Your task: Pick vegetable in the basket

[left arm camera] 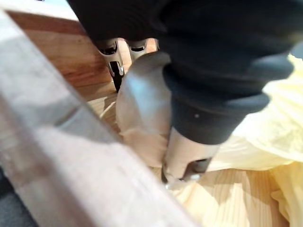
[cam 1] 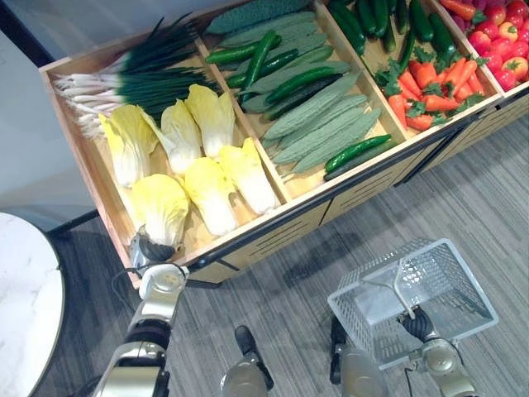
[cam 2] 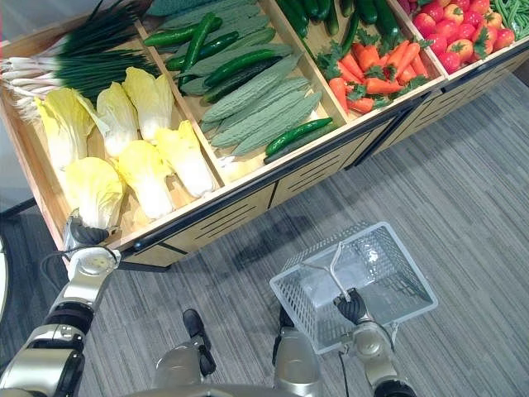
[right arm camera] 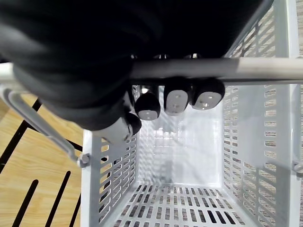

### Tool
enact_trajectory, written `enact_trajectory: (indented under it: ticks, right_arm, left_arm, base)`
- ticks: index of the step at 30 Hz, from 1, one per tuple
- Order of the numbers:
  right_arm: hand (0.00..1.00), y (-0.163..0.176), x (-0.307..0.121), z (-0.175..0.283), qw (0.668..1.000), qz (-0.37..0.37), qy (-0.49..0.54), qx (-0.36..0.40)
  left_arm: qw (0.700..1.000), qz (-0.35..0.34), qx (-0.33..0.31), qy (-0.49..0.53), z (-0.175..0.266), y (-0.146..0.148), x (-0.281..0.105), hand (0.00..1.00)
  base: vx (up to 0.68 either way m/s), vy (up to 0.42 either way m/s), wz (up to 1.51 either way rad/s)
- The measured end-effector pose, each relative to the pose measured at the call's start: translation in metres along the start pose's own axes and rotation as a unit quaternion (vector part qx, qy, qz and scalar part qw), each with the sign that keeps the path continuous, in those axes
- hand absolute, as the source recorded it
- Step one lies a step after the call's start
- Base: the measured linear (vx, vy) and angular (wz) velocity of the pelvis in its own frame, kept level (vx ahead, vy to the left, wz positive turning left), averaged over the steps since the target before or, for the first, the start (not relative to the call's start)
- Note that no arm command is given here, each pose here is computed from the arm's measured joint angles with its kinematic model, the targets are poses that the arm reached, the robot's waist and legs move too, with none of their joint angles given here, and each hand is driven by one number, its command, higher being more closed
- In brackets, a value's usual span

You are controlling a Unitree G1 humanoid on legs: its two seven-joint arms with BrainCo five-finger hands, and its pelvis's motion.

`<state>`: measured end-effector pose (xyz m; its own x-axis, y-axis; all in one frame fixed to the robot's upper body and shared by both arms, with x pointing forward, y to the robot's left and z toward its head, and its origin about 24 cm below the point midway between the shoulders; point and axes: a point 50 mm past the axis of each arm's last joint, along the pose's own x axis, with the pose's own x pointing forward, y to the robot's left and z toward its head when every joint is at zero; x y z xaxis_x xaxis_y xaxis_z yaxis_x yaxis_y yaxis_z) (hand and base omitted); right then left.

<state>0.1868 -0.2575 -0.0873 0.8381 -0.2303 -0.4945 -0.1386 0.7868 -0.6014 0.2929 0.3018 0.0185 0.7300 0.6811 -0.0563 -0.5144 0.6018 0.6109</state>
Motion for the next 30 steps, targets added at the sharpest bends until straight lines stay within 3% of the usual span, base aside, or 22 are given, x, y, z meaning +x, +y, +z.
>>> enact_trajectory:
  ticks: [5, 12, 14, 17, 19, 25, 30]
  right_arm:
    - [1.00, -0.004, 0.004, 0.006, 1.000, 0.003, -0.011, -0.004]
    - [1.00, -0.004, 0.004, 0.007, 1.000, 0.003, -0.013, -0.005]
    - [1.00, -0.004, 0.004, 0.007, 1.000, 0.003, -0.013, -0.005]
    - [1.00, -0.002, 0.003, 0.006, 1.000, 0.004, -0.011, -0.004]
    - [1.00, 0.001, 0.000, 0.002, 1.000, 0.004, -0.005, -0.002]
    - [1.00, 0.015, -0.008, -0.006, 1.000, 0.000, 0.017, 0.019]
    - [1.00, 0.023, -0.018, -0.024, 0.998, 0.003, 0.061, 0.033]
  left_arm:
    - [0.999, 0.001, 0.040, -0.004, 0.002, 0.011, 0.011, 1.00]
    - [0.999, 0.009, 0.041, 0.001, 0.005, 0.019, 0.018, 1.00]
    - [1.000, 0.010, 0.013, 0.005, 0.005, 0.017, 0.016, 1.00]
    - [0.997, 0.019, -0.077, 0.020, 0.004, 0.007, 0.005, 1.00]
    - [0.986, 0.027, -0.162, 0.035, -0.001, -0.010, -0.015, 1.00]
    - [0.949, 0.041, -0.312, 0.017, 0.001, -0.031, -0.064, 1.00]
    - [0.946, 0.035, -0.321, 0.037, -0.014, -0.036, -0.082, 1.00]
  base:
    - [-0.02, 0.002, -0.05]
    - [0.02, 0.008, -0.05]
    - [0.03, 0.008, 0.06]
    - [0.04, 0.015, 0.11]
    - [0.04, 0.012, 0.19]
    - [0.03, 0.008, 0.17]
    - [0.00, 0.004, 0.05]
